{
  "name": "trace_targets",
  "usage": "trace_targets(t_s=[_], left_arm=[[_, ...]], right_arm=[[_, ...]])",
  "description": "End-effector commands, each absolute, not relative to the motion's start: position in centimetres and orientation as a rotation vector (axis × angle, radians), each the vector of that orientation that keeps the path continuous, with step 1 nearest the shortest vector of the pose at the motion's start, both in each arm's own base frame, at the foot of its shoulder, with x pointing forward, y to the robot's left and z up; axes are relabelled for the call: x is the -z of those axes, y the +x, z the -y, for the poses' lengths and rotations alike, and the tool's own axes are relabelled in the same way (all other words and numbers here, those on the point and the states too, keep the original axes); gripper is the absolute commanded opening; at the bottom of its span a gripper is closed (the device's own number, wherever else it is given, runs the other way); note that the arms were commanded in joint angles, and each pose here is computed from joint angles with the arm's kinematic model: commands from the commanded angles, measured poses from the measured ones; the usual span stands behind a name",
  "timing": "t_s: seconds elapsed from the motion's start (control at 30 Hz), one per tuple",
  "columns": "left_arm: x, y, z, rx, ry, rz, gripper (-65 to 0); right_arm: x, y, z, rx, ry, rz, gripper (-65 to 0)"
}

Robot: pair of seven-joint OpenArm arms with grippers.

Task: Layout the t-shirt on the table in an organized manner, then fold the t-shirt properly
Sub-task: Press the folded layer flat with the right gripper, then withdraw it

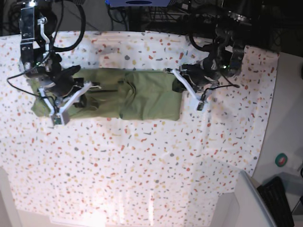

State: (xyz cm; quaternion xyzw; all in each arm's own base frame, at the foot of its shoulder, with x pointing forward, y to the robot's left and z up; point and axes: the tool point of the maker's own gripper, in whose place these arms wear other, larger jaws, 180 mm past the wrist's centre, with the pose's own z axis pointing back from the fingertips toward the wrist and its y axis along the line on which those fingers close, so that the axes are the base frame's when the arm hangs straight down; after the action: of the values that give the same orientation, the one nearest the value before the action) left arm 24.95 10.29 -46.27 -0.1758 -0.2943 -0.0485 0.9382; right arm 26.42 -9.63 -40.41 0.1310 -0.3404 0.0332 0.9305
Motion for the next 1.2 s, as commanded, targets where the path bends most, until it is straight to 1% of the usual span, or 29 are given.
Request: trace_targets(t_s=[0.0,0.1,0.2,0.27,0.37,0.47,0.53,0.67,0.83,0.97,1.07,1.17], left_arm=[[44.3,26.2,-11.9,0.071,-0.339,0.682,-65.0],[43.7,24.5,-16.8,-0.042,-0.259,0.707,-65.0],[43.8,22.3,-22.6,-0.156,-0.164,0.708,-65.0],[43.7,20.9,-25.4,-0.191,-0.134,0.712,-65.0],[43.3,19.3,-29.3,-0.244,-0.099,0.732,-65.0],[43.2,18.2,-31.5,-0.287,-0.074,0.737,-65.0],[43.1,17.9,-32.3,-0.304,-0.06,0.739,-65.0],[43.3,17.8,-32.1,-0.304,-0.063,0.734,-65.0],[43.5,18.0,-31.5,-0.315,-0.075,0.738,-65.0],[43.5,18.2,-31.4,-0.317,-0.08,0.743,-65.0],[43.8,18.5,-30.2,-0.284,-0.102,0.731,-65.0],[44.0,18.7,-29.5,-0.269,-0.116,0.724,-65.0]], right_arm=[[39.0,27.6,7.6,-0.114,0.309,0.748,-65.0],[38.7,27.2,1.9,-0.259,0.394,0.732,-65.0],[38.7,26.8,-1.9,-0.37,0.442,0.713,-65.0],[39.5,26.8,-3.3,-0.378,0.44,0.683,-65.0],[41.5,27.1,-4.8,-0.317,0.417,0.619,-65.0],[43.2,26.8,-5.6,-0.297,0.393,0.565,-65.0],[44.0,26.8,-5.3,-0.287,0.367,0.543,-65.0],[45.5,26.8,-3.8,-0.245,0.325,0.508,-65.0],[46.8,27.3,0.5,-0.133,0.268,0.488,-65.0],[47.7,27.6,2.9,-0.087,0.232,0.472,-65.0],[46.7,28.3,3.1,-0.076,0.237,0.504,-65.0],[44.3,28.7,3.3,-0.09,0.251,0.575,-65.0]])
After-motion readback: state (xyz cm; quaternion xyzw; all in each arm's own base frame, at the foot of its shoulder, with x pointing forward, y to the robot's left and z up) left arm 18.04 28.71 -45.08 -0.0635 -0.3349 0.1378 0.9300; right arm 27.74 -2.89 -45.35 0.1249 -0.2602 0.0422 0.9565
